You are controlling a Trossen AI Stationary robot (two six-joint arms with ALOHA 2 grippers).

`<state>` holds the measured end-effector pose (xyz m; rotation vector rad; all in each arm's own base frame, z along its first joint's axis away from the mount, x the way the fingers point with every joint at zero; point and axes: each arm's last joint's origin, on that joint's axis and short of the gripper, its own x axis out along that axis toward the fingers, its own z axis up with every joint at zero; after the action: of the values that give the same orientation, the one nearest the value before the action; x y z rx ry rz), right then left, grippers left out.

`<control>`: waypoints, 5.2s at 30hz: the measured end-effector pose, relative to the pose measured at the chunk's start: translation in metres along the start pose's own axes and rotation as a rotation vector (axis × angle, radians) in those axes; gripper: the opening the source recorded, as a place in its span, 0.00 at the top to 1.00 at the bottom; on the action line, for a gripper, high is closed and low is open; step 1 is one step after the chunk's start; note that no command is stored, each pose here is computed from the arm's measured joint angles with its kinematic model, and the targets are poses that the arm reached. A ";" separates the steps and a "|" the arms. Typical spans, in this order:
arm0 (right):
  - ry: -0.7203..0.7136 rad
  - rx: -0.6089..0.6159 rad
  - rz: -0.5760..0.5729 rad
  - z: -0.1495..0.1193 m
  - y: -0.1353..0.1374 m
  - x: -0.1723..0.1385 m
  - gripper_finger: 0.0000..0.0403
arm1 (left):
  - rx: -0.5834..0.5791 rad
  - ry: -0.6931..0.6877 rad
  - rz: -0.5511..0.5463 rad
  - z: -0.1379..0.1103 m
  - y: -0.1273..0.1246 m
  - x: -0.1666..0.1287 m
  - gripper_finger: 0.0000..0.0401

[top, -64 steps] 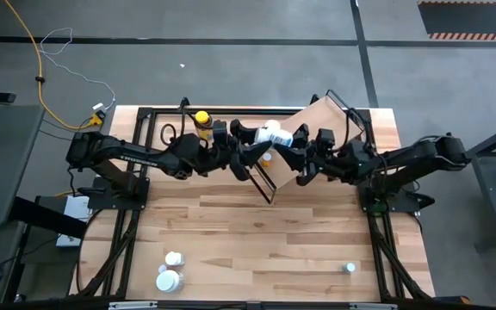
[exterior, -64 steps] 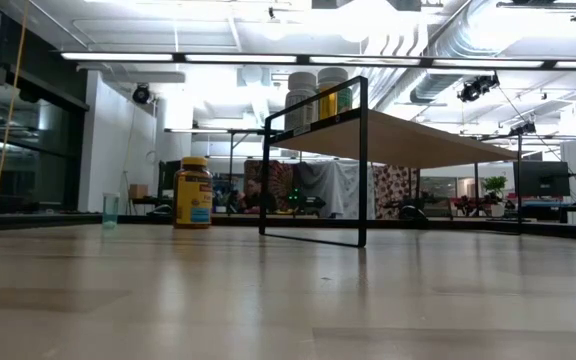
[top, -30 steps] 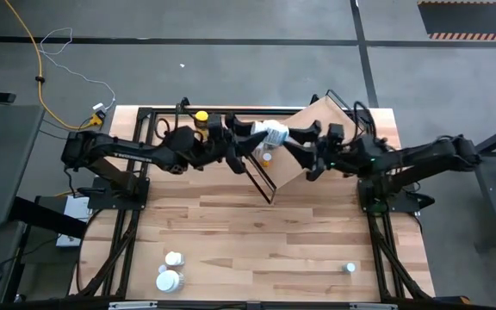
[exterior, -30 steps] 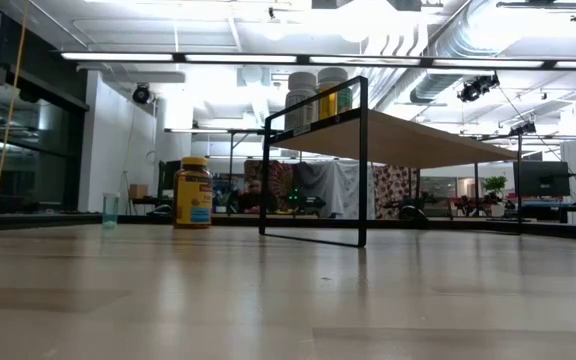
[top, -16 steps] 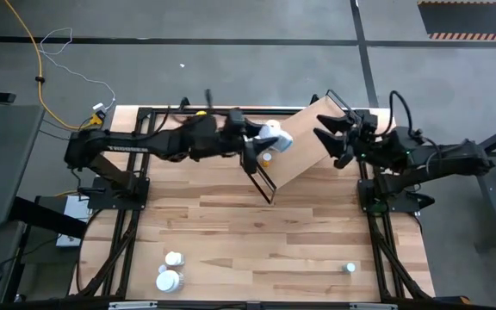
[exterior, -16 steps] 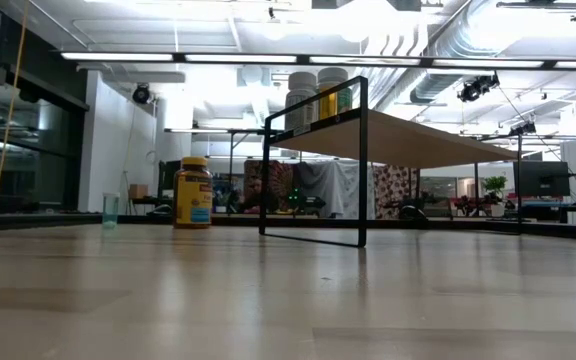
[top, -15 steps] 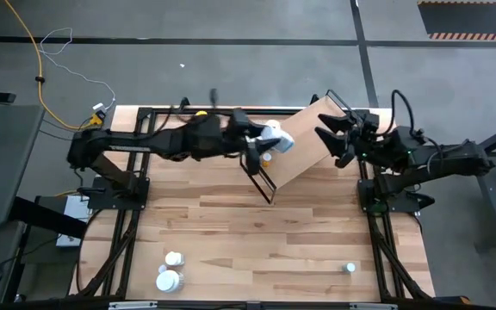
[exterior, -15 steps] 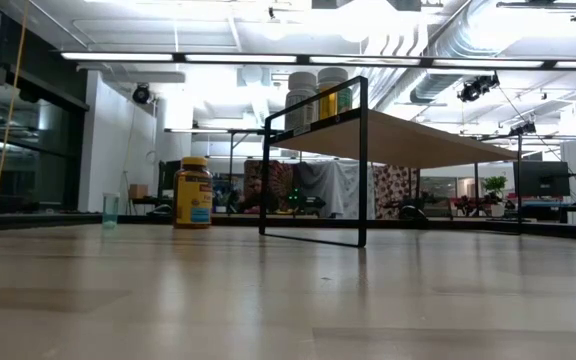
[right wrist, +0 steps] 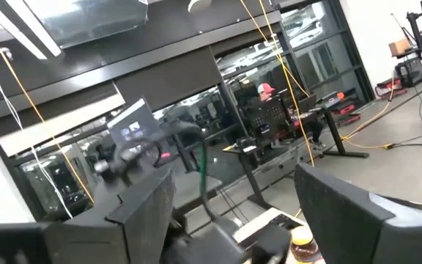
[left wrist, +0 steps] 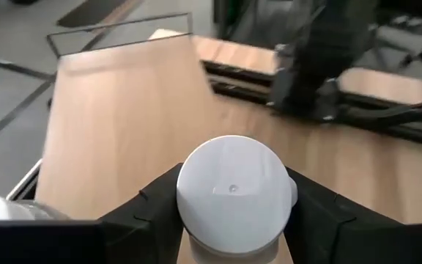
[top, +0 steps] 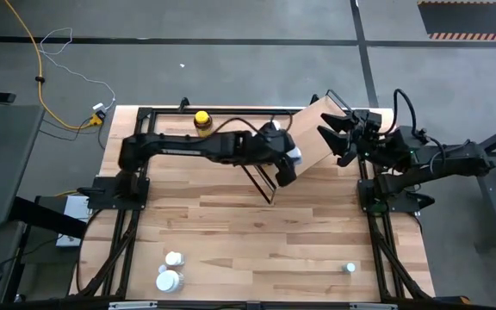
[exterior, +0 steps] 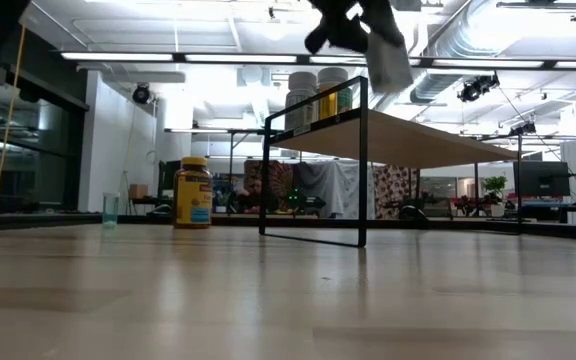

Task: Pick and place medicine bottles onto shelf by color
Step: Put the small white pill bottle on the shelf, then put the blue pill bottle on the shelf

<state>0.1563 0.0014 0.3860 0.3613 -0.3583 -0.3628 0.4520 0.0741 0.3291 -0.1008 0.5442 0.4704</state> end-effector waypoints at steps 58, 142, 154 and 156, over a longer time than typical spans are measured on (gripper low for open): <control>0.042 0.018 -0.014 -0.006 -0.001 0.002 0.33 | 0.019 0.098 0.063 0.014 0.015 -0.002 0.31; 1.866 0.507 -0.967 -0.200 0.126 -0.124 0.33 | -0.347 -0.769 -0.278 -0.146 0.075 -0.301 0.31; 1.727 0.566 -1.079 -0.225 0.105 -0.145 0.33 | -0.357 -0.772 -0.267 -0.146 0.075 -0.302 0.31; 1.724 0.557 -1.090 -0.226 0.102 -0.145 0.33 | -0.361 -0.772 -0.257 -0.146 0.075 -0.302 0.31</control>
<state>0.1477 0.2108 0.1891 1.2521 1.5377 -0.8532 0.1215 -0.0119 0.3638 -0.3141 -0.3144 0.3163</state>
